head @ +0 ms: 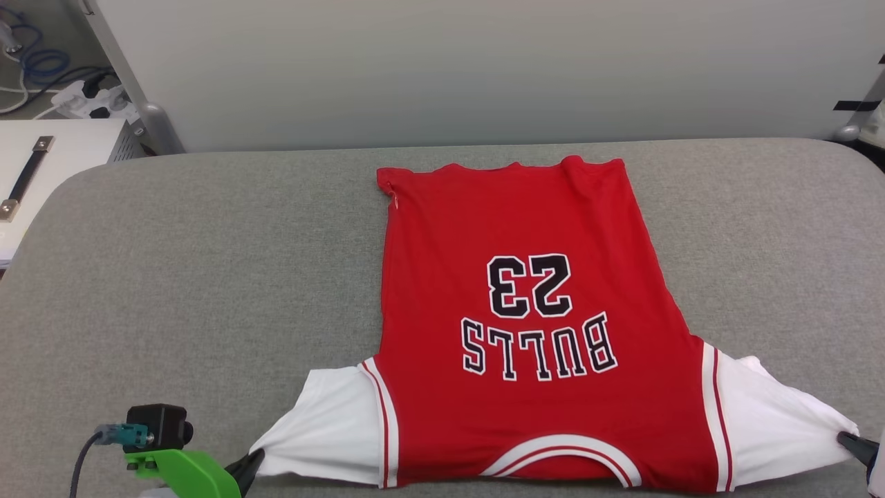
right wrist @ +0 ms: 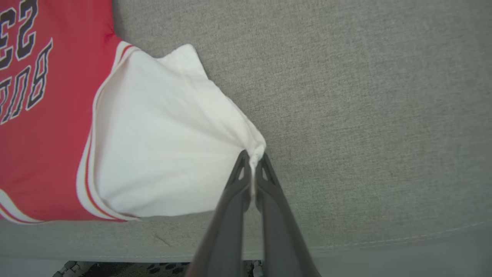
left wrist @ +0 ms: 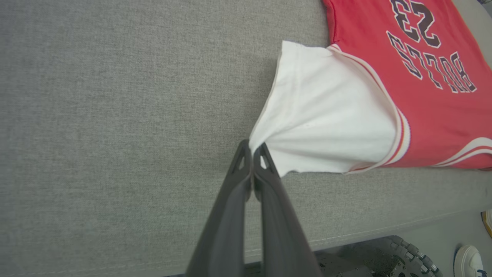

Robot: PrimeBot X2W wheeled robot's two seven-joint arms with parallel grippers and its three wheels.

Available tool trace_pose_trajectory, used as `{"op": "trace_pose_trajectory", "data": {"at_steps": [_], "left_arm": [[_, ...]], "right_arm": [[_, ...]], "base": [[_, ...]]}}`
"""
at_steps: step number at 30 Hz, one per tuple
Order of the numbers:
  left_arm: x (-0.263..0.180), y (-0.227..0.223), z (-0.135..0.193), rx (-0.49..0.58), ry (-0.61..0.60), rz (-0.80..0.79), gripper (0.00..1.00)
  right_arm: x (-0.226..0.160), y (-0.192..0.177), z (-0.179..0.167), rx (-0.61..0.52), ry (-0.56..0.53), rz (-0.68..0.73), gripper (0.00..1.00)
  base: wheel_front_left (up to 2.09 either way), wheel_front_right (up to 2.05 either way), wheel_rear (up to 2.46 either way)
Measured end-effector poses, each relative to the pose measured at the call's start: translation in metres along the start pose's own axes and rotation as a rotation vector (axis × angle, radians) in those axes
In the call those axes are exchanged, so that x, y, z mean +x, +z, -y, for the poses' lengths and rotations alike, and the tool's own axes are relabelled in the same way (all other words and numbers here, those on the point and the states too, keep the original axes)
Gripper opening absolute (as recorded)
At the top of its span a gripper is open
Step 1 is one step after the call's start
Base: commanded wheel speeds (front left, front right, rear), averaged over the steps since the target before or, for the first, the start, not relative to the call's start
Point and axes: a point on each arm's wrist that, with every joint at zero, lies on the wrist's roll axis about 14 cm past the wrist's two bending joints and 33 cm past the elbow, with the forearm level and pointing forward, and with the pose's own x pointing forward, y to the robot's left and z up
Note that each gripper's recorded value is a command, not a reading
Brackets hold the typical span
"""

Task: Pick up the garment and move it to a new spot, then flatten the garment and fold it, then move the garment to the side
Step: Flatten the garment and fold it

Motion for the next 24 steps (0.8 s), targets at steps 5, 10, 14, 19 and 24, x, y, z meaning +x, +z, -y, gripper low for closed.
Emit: {"op": "trace_pose_trajectory", "data": {"at_steps": [5,10,14,19,24], "left_arm": [[0.0,0.007,0.009,-0.028,-0.027,0.034,0.0],[0.001,0.008,0.024,-0.028,-0.069,0.036,0.0],[0.003,0.009,0.036,-0.016,-0.104,0.016,0.0],[0.012,0.008,0.046,0.002,-0.128,-0.031,0.0],[0.023,0.01,0.049,0.027,-0.134,-0.062,0.0]], "right_arm": [[-0.003,0.003,-0.009,-0.017,-0.002,-0.001,0.0],[-0.001,0.013,-0.016,-0.047,-0.003,0.004,1.0],[0.005,0.03,-0.026,-0.081,0.014,0.014,1.0],[0.022,0.074,-0.055,-0.157,0.07,0.048,1.0],[0.049,0.121,-0.087,-0.232,0.126,0.05,1.0]], "base": [[0.0,0.0,0.0],[0.0,0.0,0.0],[0.0,0.0,0.0],[0.0,0.0,0.0],[0.0,0.0,0.0]]}}
